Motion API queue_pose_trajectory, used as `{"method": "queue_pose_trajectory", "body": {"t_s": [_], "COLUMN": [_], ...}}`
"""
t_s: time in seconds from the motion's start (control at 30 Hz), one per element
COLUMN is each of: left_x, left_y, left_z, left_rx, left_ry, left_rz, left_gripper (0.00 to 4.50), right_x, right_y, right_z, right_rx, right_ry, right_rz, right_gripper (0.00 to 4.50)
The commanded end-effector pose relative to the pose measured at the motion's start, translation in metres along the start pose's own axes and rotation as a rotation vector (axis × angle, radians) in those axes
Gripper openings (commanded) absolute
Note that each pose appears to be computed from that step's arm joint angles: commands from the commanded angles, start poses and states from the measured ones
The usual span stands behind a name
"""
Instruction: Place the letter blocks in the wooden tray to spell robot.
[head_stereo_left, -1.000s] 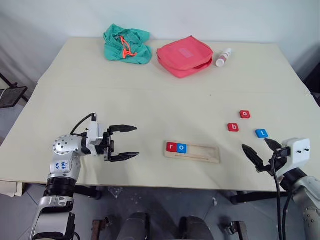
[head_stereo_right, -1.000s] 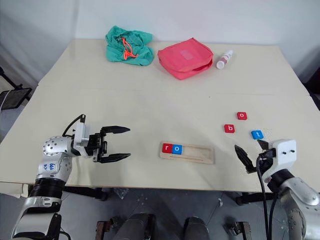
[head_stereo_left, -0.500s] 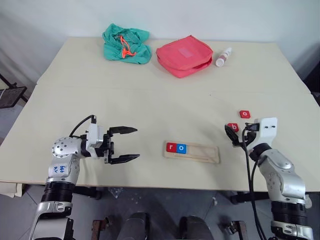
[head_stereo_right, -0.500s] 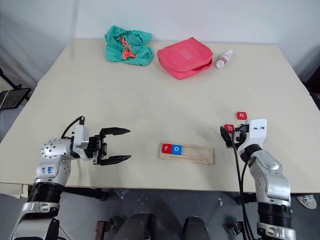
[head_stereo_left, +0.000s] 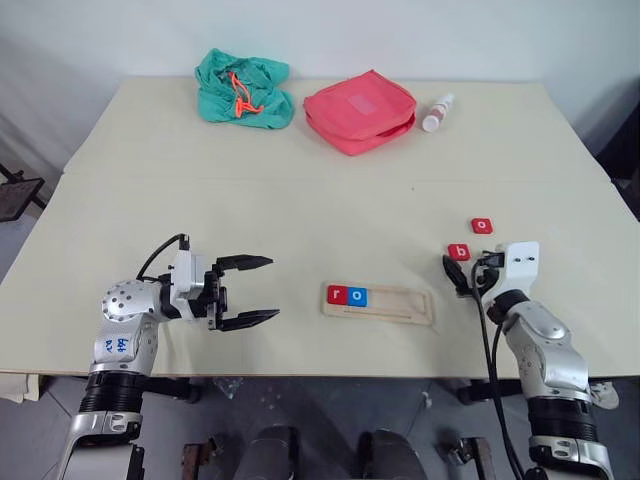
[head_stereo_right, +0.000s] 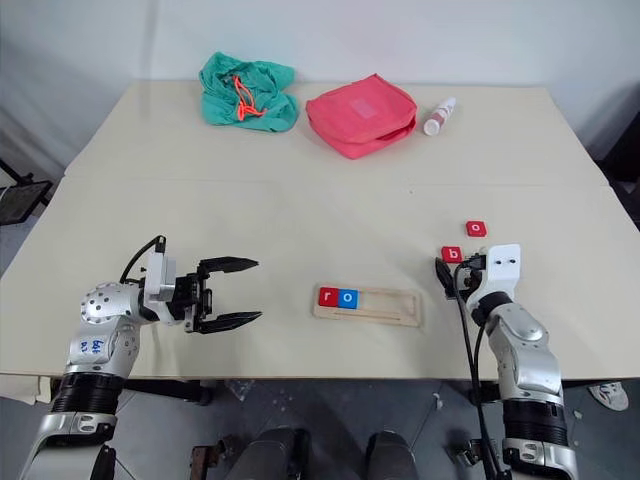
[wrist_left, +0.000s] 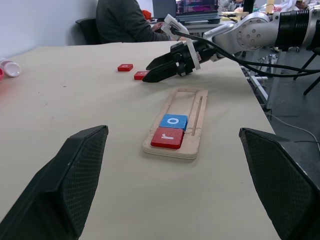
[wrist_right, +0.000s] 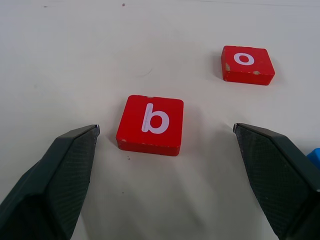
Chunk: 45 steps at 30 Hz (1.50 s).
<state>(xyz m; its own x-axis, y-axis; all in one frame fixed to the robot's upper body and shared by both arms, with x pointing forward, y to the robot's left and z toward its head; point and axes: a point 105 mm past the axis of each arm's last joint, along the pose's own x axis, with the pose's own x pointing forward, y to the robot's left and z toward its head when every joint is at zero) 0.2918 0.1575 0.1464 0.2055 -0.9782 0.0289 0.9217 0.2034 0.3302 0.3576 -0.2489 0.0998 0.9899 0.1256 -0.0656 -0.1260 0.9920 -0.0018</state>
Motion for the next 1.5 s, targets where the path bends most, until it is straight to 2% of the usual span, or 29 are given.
{"method": "queue_pose_trajectory", "body": {"t_s": [0.03, 0.1, 0.3, 0.33, 0.5, 0.6, 0.7, 0.83, 1.03, 1.4, 1.5], "left_x": [0.0, 0.0, 0.0, 0.001, 0.001, 0.0, -0.002, -0.006, -0.006, -0.005, -0.006], "left_y": [0.001, 0.001, 0.002, 0.002, 0.004, 0.0, -0.003, -0.003, 0.001, 0.001, 0.001], "left_z": [0.008, 0.008, 0.007, 0.007, 0.006, 0.004, 0.002, -0.001, -0.003, -0.001, 0.0], "left_rx": [0.039, 0.04, 0.041, 0.04, 0.038, 0.024, 0.013, 0.012, 0.021, 0.024, 0.025], "left_ry": [-0.015, -0.015, -0.015, -0.014, -0.016, -0.027, -0.029, -0.02, -0.008, -0.003, 0.0], "left_rz": [0.005, 0.005, 0.01, 0.01, 0.007, -0.025, -0.048, -0.056, -0.061, -0.066, -0.064], "left_gripper": [4.5, 4.5, 4.5, 4.5, 4.5, 4.5, 4.5, 4.5, 4.5, 4.5, 4.5], "right_x": [0.003, 0.004, 0.007, 0.007, 0.003, -0.015, -0.03, -0.05, -0.09, -0.095, -0.094], "right_y": [0.005, 0.004, 0.008, 0.008, 0.013, 0.025, 0.031, 0.038, 0.038, 0.039, 0.039], "right_z": [-0.008, -0.007, -0.001, 0.0, 0.016, 0.035, 0.039, 0.038, 0.015, 0.004, 0.004], "right_rx": [0.015, 0.009, 0.006, 0.005, -0.004, -0.006, -0.005, 0.003, 0.014, 0.065, 0.058], "right_ry": [0.028, 0.021, 0.009, 0.006, -0.037, -0.086, -0.085, -0.061, 0.031, 0.068, 0.065], "right_rz": [0.003, -0.003, 0.005, 0.004, 0.013, 0.056, 0.048, 0.038, -0.074, -0.148, -0.149], "right_gripper": [4.11, 3.66, 1.52, 1.45, 1.45, 1.45, 1.45, 1.45, 1.45, 1.45, 2.52]}}
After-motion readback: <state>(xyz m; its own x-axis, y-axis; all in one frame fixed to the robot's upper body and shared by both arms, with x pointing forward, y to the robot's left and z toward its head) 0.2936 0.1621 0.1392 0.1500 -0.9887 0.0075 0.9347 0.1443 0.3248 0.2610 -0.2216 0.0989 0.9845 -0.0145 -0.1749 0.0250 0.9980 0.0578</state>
